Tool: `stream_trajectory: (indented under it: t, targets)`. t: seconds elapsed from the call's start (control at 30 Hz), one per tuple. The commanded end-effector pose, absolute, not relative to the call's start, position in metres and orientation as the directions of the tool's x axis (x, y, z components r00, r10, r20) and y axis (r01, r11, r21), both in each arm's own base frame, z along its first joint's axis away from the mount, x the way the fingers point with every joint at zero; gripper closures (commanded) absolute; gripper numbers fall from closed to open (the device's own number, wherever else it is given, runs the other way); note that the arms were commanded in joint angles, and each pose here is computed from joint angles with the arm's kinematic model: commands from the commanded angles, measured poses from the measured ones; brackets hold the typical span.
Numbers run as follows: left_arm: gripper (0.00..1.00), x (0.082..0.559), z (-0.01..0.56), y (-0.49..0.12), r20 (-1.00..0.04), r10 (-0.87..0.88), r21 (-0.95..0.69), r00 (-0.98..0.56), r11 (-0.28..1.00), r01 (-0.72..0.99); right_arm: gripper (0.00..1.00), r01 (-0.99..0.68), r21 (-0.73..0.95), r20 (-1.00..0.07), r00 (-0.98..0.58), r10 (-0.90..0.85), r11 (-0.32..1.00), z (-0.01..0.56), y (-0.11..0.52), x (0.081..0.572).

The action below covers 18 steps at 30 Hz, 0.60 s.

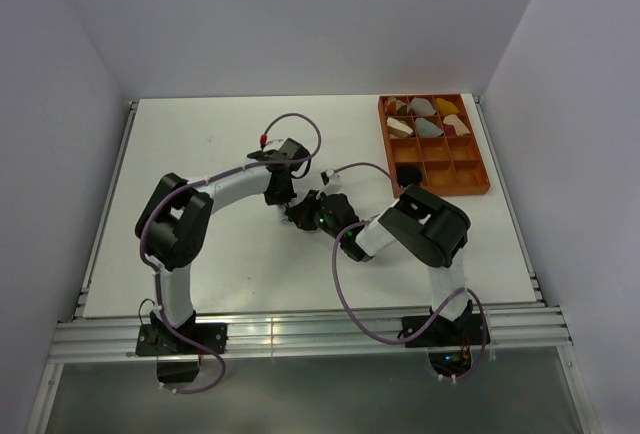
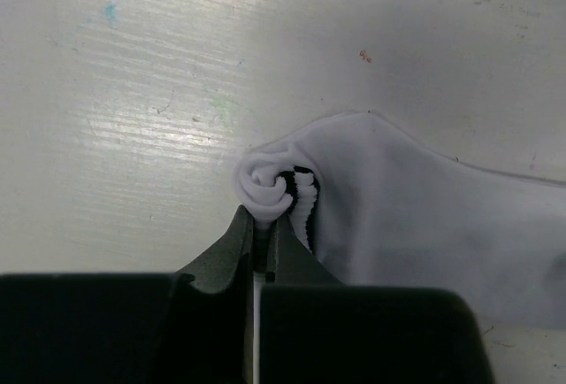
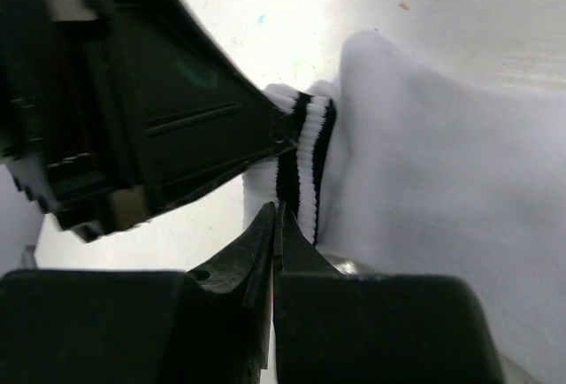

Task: Roll the socks
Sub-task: Roll the sock at the center of the board.

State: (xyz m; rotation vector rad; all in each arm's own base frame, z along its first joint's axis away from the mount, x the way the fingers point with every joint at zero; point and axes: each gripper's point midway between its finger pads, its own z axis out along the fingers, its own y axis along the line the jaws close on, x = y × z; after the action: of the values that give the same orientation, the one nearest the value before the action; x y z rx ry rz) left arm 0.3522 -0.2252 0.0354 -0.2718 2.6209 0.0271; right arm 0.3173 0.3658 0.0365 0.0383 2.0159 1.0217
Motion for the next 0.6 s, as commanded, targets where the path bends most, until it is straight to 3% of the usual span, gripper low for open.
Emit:
stream_trajectory:
  t: [0.0, 0.1, 0.2, 0.23, 0.57]
  targets:
    - [0.98, 0.35, 0.055, -0.238, -0.49, -0.251, -0.144, -0.835, 0.968, -0.207, 1.0, -0.219, 0.696, -0.617, -0.67, 0.413, 0.684, 0.011, 0.343, 0.319]
    - [0.85, 0.353, 0.065, -0.237, -0.507, -0.292, -0.199, -0.811, 0.955, -0.22, 1.0, -0.175, 0.72, -0.58, -0.683, 0.443, 0.672, 0.005, 0.334, 0.32]
    - [0.64, 0.354, 0.078, -0.234, -0.528, -0.343, -0.265, -0.777, 0.936, -0.233, 1.0, -0.146, 0.742, -0.544, -0.701, 0.461, 0.654, 0.001, 0.332, 0.319]
    - [0.49, 0.356, 0.09, -0.232, -0.543, -0.367, -0.301, -0.755, 0.925, -0.232, 1.0, -0.133, 0.744, -0.538, -0.701, 0.468, 0.655, -0.002, 0.329, 0.32]
    - [0.46, 0.347, 0.093, -0.218, -0.543, -0.49, -0.513, -0.682, 0.837, -0.193, 1.0, -0.111, 0.753, -0.511, -0.72, 0.469, 0.649, -0.007, 0.326, 0.324]
